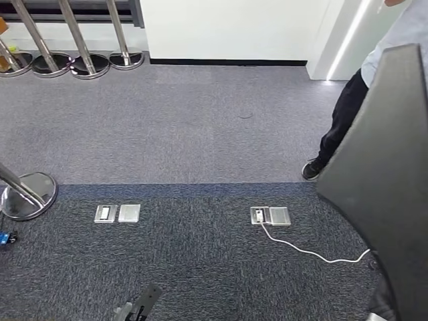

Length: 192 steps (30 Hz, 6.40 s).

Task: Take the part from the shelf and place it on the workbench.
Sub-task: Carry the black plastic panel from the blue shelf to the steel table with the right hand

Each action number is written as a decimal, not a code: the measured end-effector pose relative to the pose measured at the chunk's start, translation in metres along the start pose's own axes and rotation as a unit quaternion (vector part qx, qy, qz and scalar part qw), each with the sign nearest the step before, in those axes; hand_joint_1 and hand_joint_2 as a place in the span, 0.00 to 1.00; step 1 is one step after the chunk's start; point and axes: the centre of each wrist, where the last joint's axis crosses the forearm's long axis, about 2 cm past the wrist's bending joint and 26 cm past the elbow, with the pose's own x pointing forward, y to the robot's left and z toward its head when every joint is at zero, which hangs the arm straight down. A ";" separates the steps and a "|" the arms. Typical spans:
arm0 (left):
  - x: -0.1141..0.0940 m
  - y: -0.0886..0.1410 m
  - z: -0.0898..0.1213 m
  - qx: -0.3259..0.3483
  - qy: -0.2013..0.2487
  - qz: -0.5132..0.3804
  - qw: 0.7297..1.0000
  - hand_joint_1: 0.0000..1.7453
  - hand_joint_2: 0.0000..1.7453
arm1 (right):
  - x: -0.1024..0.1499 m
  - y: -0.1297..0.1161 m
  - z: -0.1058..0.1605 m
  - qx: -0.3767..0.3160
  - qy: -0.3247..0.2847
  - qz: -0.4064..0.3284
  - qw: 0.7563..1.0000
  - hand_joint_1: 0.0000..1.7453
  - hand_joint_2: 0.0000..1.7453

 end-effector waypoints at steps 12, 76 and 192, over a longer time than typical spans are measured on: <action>0.000 -0.001 0.001 -0.001 0.001 0.001 1.000 0.00 1.00 | 0.000 0.001 -0.001 0.000 0.000 0.000 1.000 1.00 1.00; -0.003 0.000 0.001 -0.002 0.009 0.015 1.000 0.00 1.00 | -0.002 0.002 0.000 0.005 0.005 -0.004 1.000 1.00 1.00; 0.000 0.007 -0.004 -0.033 -0.010 0.010 0.999 0.00 1.00 | -0.008 0.006 -0.003 0.016 -0.007 0.006 1.000 1.00 1.00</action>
